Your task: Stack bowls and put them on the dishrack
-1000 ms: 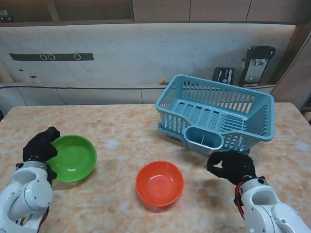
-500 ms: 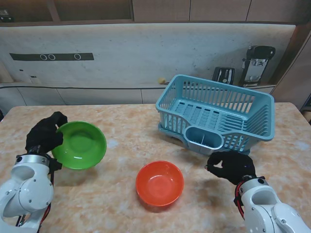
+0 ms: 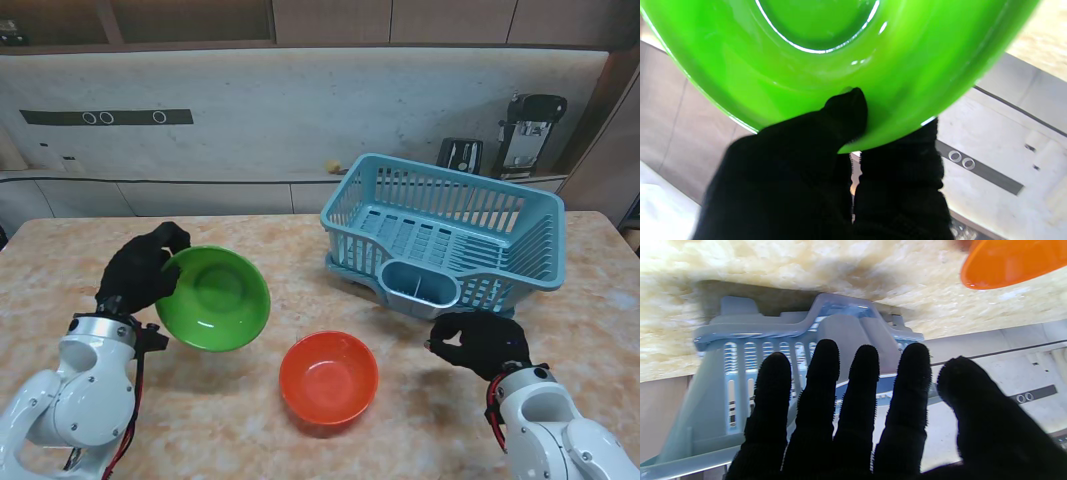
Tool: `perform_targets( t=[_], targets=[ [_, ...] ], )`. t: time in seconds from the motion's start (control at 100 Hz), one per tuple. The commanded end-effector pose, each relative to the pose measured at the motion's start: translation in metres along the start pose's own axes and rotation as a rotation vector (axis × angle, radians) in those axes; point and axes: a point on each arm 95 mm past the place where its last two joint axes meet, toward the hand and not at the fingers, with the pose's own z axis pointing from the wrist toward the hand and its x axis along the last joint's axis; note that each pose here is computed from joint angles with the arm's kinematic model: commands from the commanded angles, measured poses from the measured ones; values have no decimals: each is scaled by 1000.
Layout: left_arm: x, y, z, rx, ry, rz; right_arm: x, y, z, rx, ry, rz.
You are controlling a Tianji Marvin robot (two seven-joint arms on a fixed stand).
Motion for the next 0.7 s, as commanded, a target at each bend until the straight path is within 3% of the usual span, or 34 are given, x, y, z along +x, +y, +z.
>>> perform_targets(
  t=[0.0, 0.28, 0.69],
  targets=[
    [16, 5, -4, -33, 37, -46, -6, -8, -3, 26, -4, 8],
    [41, 31, -10, -161, 109, -180, -9, -7, 1, 1, 9, 35],
    [65, 80, -15, -312, 175, -289, -7, -5, -1, -3, 15, 33]
  ],
)
